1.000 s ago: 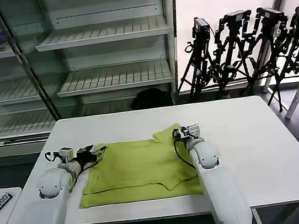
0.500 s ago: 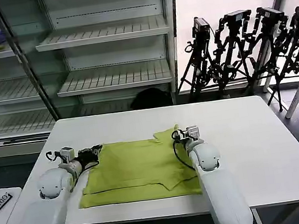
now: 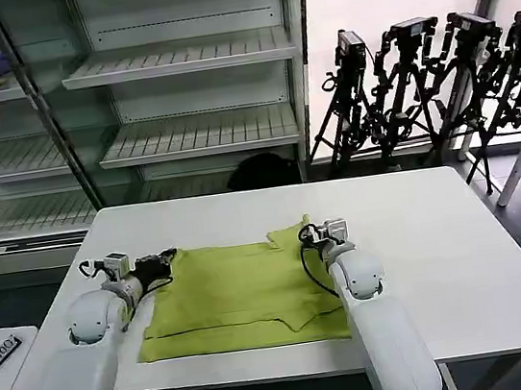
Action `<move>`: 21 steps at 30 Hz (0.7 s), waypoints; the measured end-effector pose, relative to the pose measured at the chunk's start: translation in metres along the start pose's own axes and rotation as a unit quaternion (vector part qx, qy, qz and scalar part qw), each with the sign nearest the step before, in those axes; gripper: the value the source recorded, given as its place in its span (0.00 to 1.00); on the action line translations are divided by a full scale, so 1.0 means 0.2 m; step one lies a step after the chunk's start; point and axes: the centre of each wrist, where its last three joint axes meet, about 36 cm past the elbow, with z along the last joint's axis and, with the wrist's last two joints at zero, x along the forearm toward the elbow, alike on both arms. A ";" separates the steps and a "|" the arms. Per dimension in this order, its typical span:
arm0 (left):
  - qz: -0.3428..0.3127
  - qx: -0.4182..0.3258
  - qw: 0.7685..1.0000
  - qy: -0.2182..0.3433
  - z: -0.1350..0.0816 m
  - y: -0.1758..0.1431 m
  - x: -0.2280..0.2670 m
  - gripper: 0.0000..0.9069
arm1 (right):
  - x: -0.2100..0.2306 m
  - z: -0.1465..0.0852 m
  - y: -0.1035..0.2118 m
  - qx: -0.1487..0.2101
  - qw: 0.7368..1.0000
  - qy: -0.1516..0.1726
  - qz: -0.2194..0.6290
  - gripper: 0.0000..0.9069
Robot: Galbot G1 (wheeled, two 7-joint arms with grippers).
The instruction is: Fold and organize the clothes.
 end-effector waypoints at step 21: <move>-0.008 -0.019 1.000 0.017 0.02 -0.01 -0.06 1.00 | 0.02 -0.01 0.01 -0.001 1.000 -0.005 -0.004 0.00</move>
